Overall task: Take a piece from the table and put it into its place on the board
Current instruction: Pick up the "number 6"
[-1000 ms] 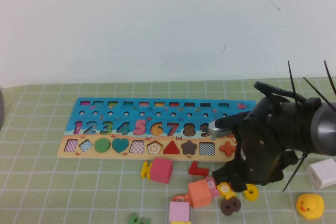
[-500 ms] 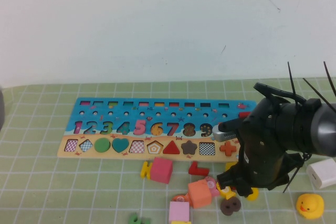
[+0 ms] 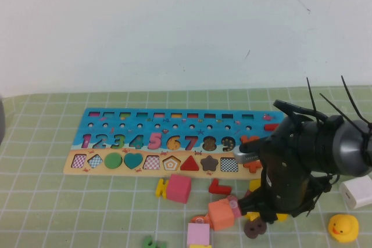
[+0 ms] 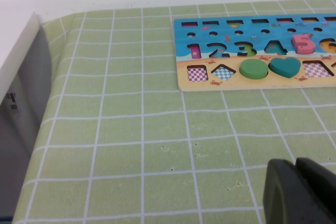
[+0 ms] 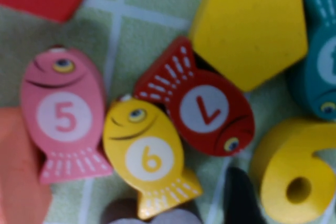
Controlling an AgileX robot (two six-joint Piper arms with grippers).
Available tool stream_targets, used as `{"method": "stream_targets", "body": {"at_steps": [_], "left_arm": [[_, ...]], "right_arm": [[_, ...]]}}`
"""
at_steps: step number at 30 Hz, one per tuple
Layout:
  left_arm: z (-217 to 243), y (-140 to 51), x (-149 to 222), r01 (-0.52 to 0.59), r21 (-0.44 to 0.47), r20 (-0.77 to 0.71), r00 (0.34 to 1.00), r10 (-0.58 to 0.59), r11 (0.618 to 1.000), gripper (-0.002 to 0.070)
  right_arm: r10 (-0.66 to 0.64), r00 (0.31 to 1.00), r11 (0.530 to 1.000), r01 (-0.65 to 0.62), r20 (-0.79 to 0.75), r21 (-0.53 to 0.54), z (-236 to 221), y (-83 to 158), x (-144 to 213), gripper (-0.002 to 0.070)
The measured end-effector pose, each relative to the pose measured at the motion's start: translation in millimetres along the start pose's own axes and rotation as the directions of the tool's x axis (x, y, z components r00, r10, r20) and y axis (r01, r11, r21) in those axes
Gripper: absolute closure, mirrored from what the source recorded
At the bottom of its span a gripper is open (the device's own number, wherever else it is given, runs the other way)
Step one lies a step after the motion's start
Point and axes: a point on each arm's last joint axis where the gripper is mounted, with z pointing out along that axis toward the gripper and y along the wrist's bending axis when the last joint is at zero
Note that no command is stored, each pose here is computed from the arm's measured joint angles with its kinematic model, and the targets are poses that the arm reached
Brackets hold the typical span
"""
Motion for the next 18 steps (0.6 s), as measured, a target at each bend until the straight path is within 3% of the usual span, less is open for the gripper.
{"method": "stream_targets", "body": {"at_steps": [4, 13, 18], "left_arm": [[0, 0.0, 0, 0.0, 0.0, 0.0, 1.0, 0.0, 1.0, 0.0676], [0, 0.0, 0, 0.0, 0.0, 0.0, 1.0, 0.0, 1.0, 0.0676], [0, 0.0, 0, 0.0, 0.0, 0.0, 1.0, 0.0, 1.0, 0.0676]], "right_arm": [[-0.003, 1.0, 1.0, 0.003, 0.011, -0.013, 0, 1, -1, 0.0407], [-0.052, 0.998, 0.999, 0.052, 0.036, -0.013, -27, 3, -15, 0.0405], [-0.127, 0.984, 0.989, 0.135, 0.126, -0.056, -64, 22, -34, 0.0405]]}}
